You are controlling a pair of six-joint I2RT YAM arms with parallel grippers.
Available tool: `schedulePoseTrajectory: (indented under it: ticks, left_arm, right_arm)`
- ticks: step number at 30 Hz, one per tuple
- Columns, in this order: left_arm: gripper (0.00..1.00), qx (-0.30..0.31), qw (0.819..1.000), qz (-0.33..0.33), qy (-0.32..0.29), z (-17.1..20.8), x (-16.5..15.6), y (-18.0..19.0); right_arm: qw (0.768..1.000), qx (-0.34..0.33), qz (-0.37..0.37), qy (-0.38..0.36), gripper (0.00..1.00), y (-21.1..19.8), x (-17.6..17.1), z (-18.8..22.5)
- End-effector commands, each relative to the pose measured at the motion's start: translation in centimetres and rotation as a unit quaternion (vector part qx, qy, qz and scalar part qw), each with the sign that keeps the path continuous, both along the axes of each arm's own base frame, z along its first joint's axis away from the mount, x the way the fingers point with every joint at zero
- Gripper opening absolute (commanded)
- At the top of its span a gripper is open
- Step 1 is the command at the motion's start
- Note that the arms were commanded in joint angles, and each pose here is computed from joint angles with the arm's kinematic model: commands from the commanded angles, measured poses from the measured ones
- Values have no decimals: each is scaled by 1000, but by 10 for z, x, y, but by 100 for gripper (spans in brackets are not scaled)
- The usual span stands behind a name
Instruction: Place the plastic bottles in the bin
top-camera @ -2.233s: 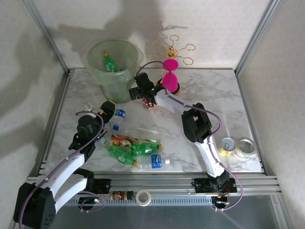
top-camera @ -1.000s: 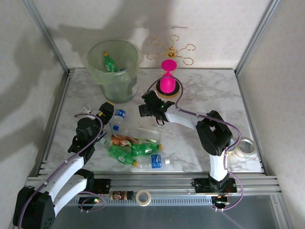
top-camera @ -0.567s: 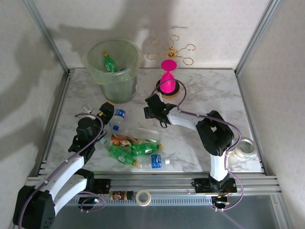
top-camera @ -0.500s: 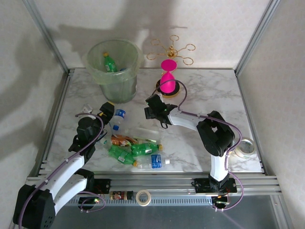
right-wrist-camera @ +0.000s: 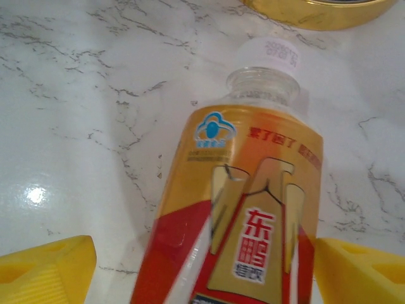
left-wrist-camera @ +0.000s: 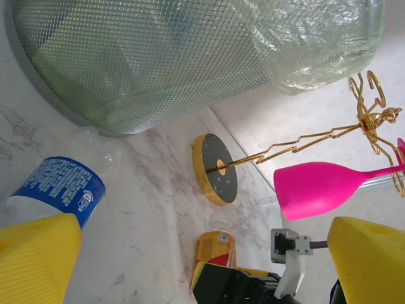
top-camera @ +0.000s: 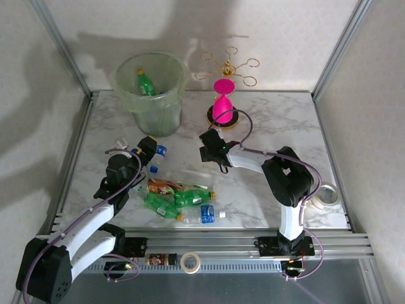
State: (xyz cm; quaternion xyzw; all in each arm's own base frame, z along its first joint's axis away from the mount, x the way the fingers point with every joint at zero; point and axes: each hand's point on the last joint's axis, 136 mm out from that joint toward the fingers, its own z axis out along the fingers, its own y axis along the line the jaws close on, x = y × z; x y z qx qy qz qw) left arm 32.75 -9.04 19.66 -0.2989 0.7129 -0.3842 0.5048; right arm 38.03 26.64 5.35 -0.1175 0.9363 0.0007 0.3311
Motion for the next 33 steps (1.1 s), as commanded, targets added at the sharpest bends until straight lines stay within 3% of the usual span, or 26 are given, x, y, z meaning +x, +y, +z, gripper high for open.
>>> schedulePoseTrajectory:
  ticks: [1,9,16,22,26,33]
  left_arm:
    - [100,-4,1000,-8,-28,23,4,-6]
    - [100,-1,999,-16,-33,29,5,-12]
    - [100,-9,999,-39,-35,31,6,-28]
    - [100,-14,997,-70,-43,39,3,-49]
    - [100,-23,994,-95,-46,43,0,-68]
    - [100,-31,987,-148,-58,56,-4,-109]
  right_arm:
    - [1000,-6,-3,16,87,-5,-5,-15]
    - [999,6,-19,41,84,-13,-21,-27]
    - [1000,19,-12,22,53,-12,-20,-15]
    - [999,49,14,-10,46,-8,-21,8]
    - [991,104,70,-45,46,5,-32,35]
    - [947,210,216,-108,46,39,-67,95]
